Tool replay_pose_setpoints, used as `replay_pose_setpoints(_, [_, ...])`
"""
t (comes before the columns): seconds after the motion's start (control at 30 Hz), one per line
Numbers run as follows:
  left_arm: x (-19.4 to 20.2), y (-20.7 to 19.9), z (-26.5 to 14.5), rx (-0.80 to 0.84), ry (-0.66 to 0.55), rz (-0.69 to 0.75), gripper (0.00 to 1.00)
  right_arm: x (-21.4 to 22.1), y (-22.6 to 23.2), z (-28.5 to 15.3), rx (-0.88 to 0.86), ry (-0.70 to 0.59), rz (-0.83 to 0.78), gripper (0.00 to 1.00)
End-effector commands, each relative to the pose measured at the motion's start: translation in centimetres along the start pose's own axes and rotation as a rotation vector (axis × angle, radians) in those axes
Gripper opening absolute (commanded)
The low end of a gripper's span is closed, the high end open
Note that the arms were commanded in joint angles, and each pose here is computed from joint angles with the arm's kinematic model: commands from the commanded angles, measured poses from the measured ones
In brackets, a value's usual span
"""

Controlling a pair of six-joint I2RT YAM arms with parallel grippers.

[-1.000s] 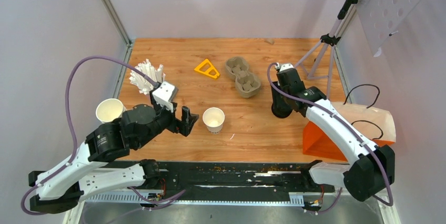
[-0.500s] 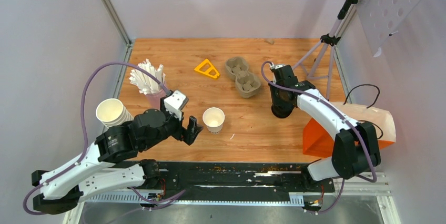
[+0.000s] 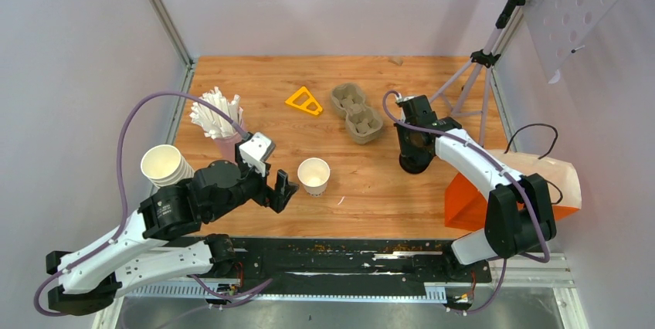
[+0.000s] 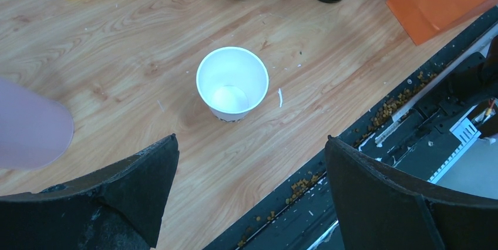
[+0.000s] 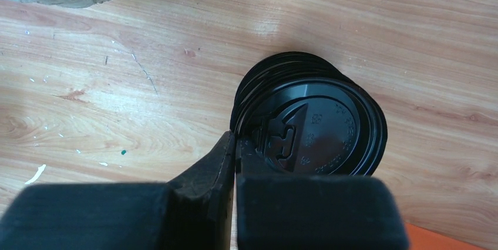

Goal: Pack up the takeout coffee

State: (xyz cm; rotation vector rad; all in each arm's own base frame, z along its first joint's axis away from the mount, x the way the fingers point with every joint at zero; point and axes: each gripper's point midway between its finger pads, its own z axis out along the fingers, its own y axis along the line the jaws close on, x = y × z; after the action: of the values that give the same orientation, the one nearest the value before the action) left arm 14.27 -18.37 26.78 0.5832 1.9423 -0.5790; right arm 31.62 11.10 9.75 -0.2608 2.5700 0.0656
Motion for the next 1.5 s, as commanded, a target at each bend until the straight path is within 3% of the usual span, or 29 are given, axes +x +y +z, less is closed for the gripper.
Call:
replay_pose_setpoints(0.0, [-0.8, -0.6, 0.2, 0.021, -0.03, -0.018, 1.0, -2.7, 0.5, -1.3, -0.039, -0.082, -0.003, 0.0])
replay_pose_setpoints(0.17, [-0.8, -0.6, 0.1, 0.019, -0.033, -0.029, 1.0, -2.5, 0.7, -1.3, -0.042, -0.061, 0.002, 0.11])
replay_pose_setpoints(0.33, [-0.9, -0.6, 0.0, 0.021, -0.034, -0.03, 1.0, -2.6, 0.7, -1.4, -0.045, -0.061, -0.003, 0.01])
replay_pose_setpoints(0.5, [-1.0, -0.8, 0.1, 0.032, -0.034, -0.031, 1.0, -2.5, 0.8, -1.4, -0.049, -0.057, -0.001, 0.08])
replay_pose_setpoints(0.63, [-1.0, -1.0, 0.1, 0.042, -0.034, -0.028, 1.0, -2.5, 0.8, -1.3, -0.049, -0.054, -0.005, 0.01])
replay_pose_setpoints(0.77, [-0.9, -1.1, 0.2, 0.042, -0.028, -0.028, 1.0, -2.7, 1.1, -1.7, -0.066, -0.065, 0.005, 0.08])
replay_pose_setpoints(0.87, [-0.9, -1.1, 0.2, 0.041, -0.027, -0.029, 1.0, -2.8, 1.4, -1.9, -0.085, -0.068, 0.0, 0.0])
replay_pose_setpoints(0.97, [-0.8, -1.0, 0.3, 0.037, -0.027, -0.03, 1.0, -2.9, 1.9, -1.9, -0.116, -0.07, -0.002, 0.0])
replay_pose_setpoints(1.1, [-0.9, -1.1, 0.2, 0.042, -0.026, -0.031, 1.0, -3.0, 1.7, -1.9, -0.102, -0.06, 0.002, 0.14])
replay_pose_setpoints(1.23, [-1.0, -1.2, 0.2, 0.047, -0.028, -0.032, 1.0, -3.1, 2.2, -2.0, -0.133, -0.058, 0.0, 0.0])
replay_pose_setpoints(1.33, [-1.0, -1.2, 0.1, 0.049, -0.028, -0.03, 1.0, -3.0, 2.4, -2.0, -0.138, -0.051, 0.004, 0.05])
replay_pose_setpoints(1.47, [-0.9, -1.1, 0.0, 0.049, -0.03, -0.032, 1.0, -3.0, 2.2, -1.9, -0.128, -0.05, 0.005, 0.0])
